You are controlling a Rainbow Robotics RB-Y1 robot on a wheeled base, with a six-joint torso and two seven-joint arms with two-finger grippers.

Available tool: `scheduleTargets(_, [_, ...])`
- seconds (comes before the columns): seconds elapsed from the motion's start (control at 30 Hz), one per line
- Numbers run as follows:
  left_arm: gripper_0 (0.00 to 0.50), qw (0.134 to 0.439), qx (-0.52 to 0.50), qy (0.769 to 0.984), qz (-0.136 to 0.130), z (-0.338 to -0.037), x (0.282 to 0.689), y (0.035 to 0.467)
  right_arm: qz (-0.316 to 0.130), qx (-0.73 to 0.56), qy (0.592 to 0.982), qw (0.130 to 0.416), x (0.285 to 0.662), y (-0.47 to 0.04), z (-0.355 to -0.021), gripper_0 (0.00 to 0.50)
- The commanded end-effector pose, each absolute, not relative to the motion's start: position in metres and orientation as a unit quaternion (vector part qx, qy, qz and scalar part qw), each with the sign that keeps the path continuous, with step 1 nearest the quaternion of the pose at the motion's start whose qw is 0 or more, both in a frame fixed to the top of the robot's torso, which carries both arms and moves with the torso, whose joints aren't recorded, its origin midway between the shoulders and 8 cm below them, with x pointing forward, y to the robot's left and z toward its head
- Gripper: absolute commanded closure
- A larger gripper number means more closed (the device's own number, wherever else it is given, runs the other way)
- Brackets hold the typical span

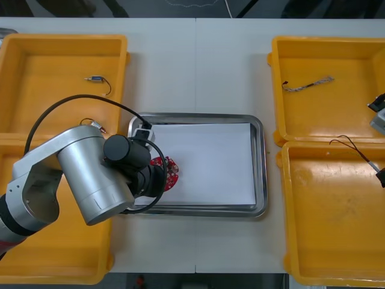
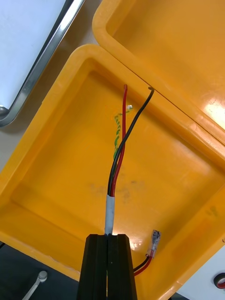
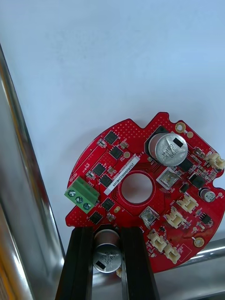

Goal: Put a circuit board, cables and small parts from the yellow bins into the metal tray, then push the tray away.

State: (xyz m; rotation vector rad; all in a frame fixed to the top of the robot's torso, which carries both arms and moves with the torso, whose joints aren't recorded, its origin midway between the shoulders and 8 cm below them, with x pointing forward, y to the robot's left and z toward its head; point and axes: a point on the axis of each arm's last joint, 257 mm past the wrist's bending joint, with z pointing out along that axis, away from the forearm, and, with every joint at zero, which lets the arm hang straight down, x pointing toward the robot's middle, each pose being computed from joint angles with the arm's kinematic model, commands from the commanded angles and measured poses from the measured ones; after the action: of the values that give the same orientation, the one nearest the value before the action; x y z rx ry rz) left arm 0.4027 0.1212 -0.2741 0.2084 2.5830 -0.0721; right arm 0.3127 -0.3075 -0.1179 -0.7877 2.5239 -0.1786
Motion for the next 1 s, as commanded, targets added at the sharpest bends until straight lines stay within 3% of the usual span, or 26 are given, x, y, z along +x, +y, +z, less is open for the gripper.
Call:
scheduleTargets(0.03, [0.497, 0.287, 0.104, 0.952, -0.033, -0.266, 0.404, 0.103, -0.093, -0.321, 0.911, 0.243, 0.313, -0.308, -0.112, 0.5])
scheduleTargets(0.1, [0.493, 0.284, 0.105, 0.952, -0.032, -0.269, 0.402, 0.104, -0.092, -0.325, 0.91, 0.239, 0.312, -0.306, -0.115, 0.5])
scheduleTargets(0.17, [0.426, 0.287, 0.106, 0.952, -0.025, -0.271, 0.403, 0.106, -0.093, -0.324, 0.91, 0.24, 0.312, -0.307, -0.115, 0.5])
scheduleTargets(0.23, [0.238, 0.288, 0.108, 0.951, -0.017, -0.275, 0.401, 0.11, -0.093, -0.325, 0.91, 0.24, 0.312, -0.307, -0.115, 0.5])
scheduleTargets(0.37, [0.086, 0.284, 0.107, 0.953, -0.014, -0.28, 0.398, 0.114, -0.095, -0.324, 0.91, 0.241, 0.313, -0.308, -0.114, 0.5])
scheduleTargets(0.4, [0.011, 0.283, 0.105, 0.953, -0.013, -0.28, 0.398, 0.116, -0.096, -0.323, 0.91, 0.241, 0.313, -0.308, -0.114, 0.5])
scheduleTargets(0.6, [0.0, 0.293, 0.102, 0.951, -0.017, -0.269, 0.399, 0.114, -0.097, -0.326, 0.908, 0.243, 0.313, -0.307, -0.113, 0.5])
scheduleTargets(1.0, [0.0, 0.323, 0.063, 0.944, -0.032, -0.186, 0.396, 0.132, -0.092, -0.385, 0.881, 0.259, 0.319, -0.276, -0.098, 0.5])
